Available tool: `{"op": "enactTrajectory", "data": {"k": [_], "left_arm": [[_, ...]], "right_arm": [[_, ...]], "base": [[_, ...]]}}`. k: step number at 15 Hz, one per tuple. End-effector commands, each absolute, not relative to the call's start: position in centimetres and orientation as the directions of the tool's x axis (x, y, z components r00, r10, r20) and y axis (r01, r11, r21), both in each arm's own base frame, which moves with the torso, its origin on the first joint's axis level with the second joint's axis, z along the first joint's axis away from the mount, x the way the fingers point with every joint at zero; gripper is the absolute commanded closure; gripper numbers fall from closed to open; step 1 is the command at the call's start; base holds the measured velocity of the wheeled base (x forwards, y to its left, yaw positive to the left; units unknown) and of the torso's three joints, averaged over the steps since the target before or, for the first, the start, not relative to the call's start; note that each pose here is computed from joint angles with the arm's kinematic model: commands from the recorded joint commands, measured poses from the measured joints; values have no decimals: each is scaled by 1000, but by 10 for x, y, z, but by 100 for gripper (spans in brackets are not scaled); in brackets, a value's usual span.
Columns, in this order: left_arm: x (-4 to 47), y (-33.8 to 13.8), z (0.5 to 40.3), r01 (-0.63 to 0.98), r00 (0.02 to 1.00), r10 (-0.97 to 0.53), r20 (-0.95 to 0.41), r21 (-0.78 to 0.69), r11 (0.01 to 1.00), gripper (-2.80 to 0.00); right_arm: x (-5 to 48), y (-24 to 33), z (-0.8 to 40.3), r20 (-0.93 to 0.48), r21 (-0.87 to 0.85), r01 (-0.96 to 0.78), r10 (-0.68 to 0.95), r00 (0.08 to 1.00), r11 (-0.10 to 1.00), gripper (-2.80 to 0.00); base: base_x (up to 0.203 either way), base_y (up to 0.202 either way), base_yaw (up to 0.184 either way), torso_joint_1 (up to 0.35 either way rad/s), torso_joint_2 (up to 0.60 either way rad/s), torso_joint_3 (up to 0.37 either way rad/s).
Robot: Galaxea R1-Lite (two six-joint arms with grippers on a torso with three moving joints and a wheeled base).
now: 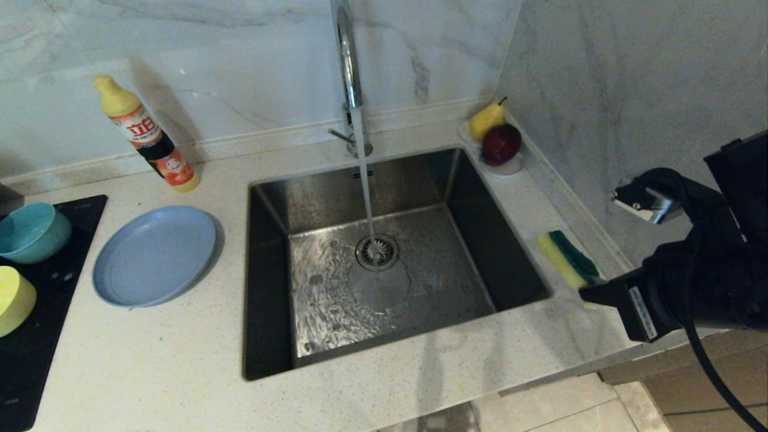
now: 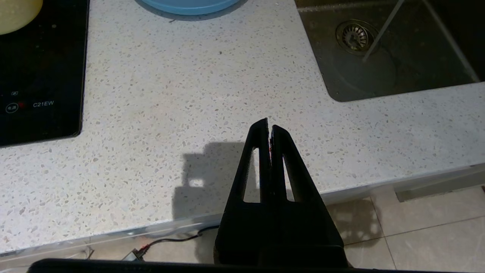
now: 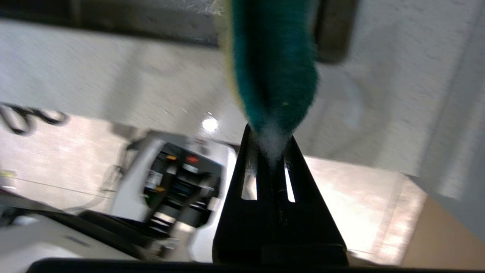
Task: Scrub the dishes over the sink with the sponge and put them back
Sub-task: Put down the sponge
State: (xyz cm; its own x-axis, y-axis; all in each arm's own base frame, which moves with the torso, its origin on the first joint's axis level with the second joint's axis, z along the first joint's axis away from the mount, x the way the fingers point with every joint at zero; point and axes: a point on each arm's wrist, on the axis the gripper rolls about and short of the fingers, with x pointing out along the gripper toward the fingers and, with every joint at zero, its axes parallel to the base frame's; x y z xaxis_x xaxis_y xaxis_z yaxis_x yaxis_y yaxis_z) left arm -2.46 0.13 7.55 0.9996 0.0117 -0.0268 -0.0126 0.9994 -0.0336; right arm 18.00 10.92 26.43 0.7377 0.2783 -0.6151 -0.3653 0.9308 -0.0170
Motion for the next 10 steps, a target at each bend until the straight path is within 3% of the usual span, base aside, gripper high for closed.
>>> {"op": "enactTrajectory", "data": {"k": [1, 4, 10], "left_arm": [[-24, 1, 75, -14, 999, 12, -34, -34, 999, 0], [-24, 1, 75, -13, 999, 12, -34, -34, 999, 0], [-24, 1, 75, -13, 999, 12, -34, -34, 999, 0]], "right_arm": [[173, 99, 255, -631, -64, -329, 217, 745, 942, 0], [180, 99, 238, -602, -146, -218, 88, 794, 965, 0], [197, 105, 180, -638, -240, -142, -46, 769, 960, 0]], "base": [[0, 0, 0, 0, 0, 0], [0, 0, 0, 0, 0, 0], [0, 0, 0, 0, 0, 0]]}}
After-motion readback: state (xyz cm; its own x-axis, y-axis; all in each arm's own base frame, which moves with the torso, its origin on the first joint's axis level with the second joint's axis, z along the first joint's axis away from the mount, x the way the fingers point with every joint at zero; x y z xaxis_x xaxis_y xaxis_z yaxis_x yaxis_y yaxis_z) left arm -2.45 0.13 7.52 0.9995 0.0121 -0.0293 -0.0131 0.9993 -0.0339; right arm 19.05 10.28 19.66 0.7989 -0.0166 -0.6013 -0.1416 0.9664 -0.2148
